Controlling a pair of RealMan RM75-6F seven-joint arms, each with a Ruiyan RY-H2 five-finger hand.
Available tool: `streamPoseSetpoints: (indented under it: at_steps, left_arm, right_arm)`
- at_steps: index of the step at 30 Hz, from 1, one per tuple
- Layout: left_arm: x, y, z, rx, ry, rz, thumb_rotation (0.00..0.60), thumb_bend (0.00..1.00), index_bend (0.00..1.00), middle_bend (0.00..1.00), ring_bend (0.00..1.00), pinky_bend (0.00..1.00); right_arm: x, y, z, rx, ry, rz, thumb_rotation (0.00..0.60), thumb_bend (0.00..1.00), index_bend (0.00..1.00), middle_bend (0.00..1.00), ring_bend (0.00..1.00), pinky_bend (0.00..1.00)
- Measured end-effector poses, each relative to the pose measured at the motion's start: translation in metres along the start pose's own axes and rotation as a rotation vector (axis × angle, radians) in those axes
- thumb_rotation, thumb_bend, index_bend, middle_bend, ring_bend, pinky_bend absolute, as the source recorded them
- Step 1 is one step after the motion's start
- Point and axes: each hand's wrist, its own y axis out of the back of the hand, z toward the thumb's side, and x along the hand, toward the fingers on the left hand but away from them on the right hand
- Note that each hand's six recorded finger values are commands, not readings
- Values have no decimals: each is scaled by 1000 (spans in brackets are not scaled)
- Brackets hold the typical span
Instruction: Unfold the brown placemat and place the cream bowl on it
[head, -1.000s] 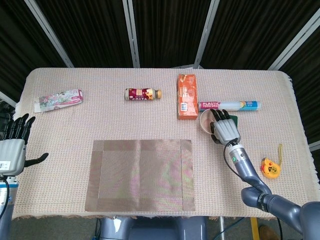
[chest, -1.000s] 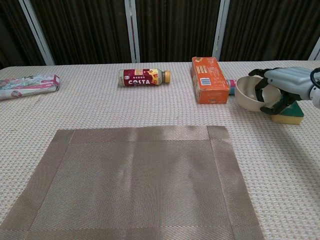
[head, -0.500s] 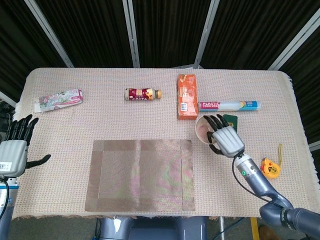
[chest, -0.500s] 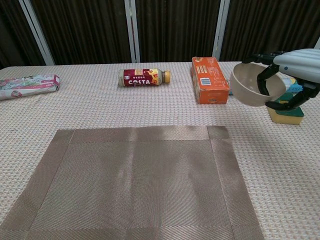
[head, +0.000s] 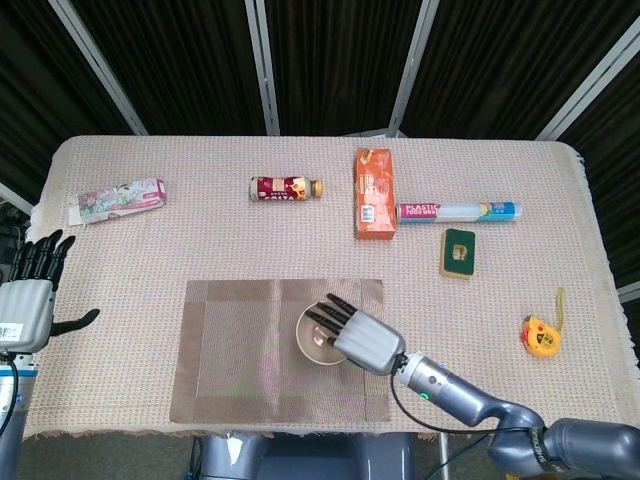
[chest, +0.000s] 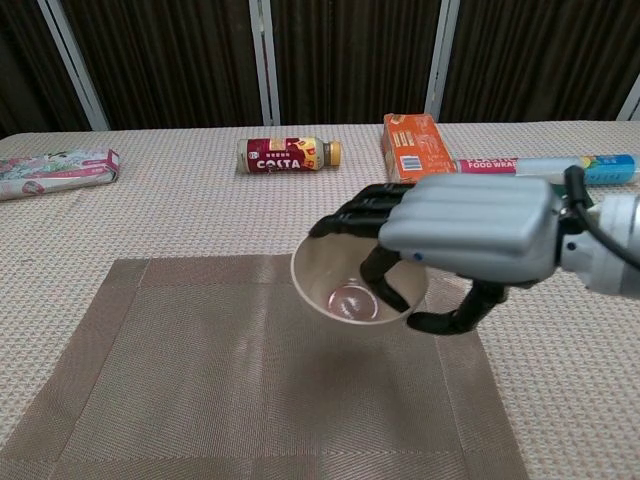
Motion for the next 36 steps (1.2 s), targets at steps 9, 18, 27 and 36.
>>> streamPoseSetpoints:
  at_steps: [9,18,27,36]
  left_arm:
    - [0,0,-5,1,9,-2,600,0,0,0,0,0]
    - [-1,-3,-2,5,-3,-12,600,0,0,0,0,0]
    - [-1,-6,-1,5,-3,-21,600,0,0,0,0,0]
    - [-4,-4,1,8,-13,-12,600,0,0,0,0,0]
  right_arm:
    - [-35,-12,39,37,70,27,600,393,638,15,0,0]
    - [-44,-15,37,50,43,25,600,0,4,0,0,0]
    - [-31,-1,27,-19,-11,14,600,0,0,0,0,0]
    - [17,30,-17,12,-135,-54,600,0,0,0,0,0]
